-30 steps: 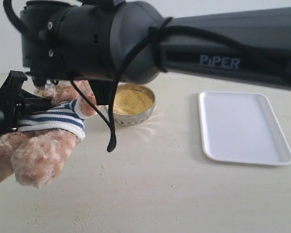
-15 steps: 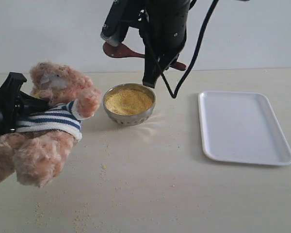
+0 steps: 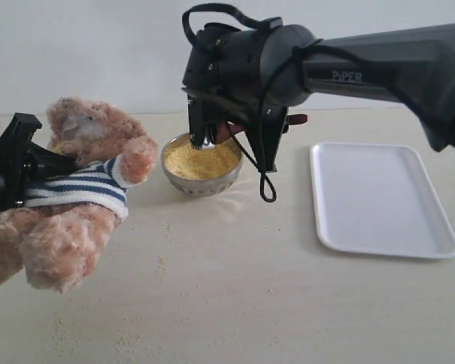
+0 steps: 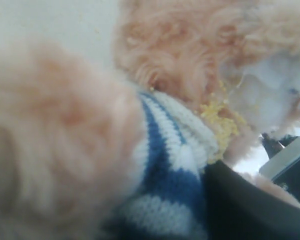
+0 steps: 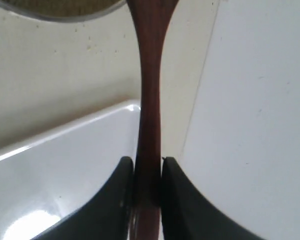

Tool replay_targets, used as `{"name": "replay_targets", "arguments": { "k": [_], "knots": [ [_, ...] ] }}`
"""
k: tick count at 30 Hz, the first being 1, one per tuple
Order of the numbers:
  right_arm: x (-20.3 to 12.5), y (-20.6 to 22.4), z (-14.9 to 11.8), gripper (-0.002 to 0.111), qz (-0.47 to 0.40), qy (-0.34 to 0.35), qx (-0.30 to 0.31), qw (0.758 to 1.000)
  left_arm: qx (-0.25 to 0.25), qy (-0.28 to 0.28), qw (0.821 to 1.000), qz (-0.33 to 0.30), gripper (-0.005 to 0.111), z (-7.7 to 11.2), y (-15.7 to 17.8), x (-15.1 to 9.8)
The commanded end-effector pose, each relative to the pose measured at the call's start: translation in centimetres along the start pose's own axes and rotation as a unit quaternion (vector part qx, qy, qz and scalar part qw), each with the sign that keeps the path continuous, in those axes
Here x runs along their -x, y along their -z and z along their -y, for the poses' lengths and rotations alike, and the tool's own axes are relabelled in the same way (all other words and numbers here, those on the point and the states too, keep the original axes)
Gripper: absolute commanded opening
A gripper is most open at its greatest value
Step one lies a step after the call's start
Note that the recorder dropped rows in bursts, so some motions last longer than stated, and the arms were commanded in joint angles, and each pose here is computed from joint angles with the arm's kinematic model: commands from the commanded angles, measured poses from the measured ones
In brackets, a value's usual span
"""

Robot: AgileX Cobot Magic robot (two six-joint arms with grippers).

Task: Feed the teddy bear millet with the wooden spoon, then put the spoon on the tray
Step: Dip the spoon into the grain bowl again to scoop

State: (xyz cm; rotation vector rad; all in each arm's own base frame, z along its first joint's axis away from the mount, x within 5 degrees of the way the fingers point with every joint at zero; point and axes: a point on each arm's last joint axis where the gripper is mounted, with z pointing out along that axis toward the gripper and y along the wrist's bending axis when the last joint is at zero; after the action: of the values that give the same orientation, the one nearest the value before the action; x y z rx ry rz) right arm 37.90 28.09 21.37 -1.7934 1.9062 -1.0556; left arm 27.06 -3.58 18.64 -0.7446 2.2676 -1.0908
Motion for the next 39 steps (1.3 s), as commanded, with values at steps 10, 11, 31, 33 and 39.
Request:
{"name": "replay_targets", "arguments": {
  "k": [10,11,31,33,39],
  "knots": [
    [2.4,-0.1,-1.1,0.000,0.026,0.075,-0.034,0.996,-0.009,0.003,1.000,0.005,0.005,0.3,0.0,0.2],
    [2.5,-0.1,-1.1,0.000,0.026,0.082,-0.035,0.996,-0.009,0.003,1.000,0.005,0.005,0.3,0.0,0.2],
    [3.0,-0.8,-2.5,0.000,0.005,0.091,-0.010,0.996,-0.009,0.003,1.000,0.005,0.005,0.3,0.0,0.2],
    [3.0,-0.7,-2.5,0.000,0.006,0.087,-0.012,0.996,-0.009,0.003,1.000,0.005,0.005,0.3,0.0,0.2],
    [3.5,-0.3,-2.9,0.000,0.013,0.089,-0.012,0.996,-0.009,0.003,1.000,0.005,0.005,0.3,0.0,0.2]
  ]
}}
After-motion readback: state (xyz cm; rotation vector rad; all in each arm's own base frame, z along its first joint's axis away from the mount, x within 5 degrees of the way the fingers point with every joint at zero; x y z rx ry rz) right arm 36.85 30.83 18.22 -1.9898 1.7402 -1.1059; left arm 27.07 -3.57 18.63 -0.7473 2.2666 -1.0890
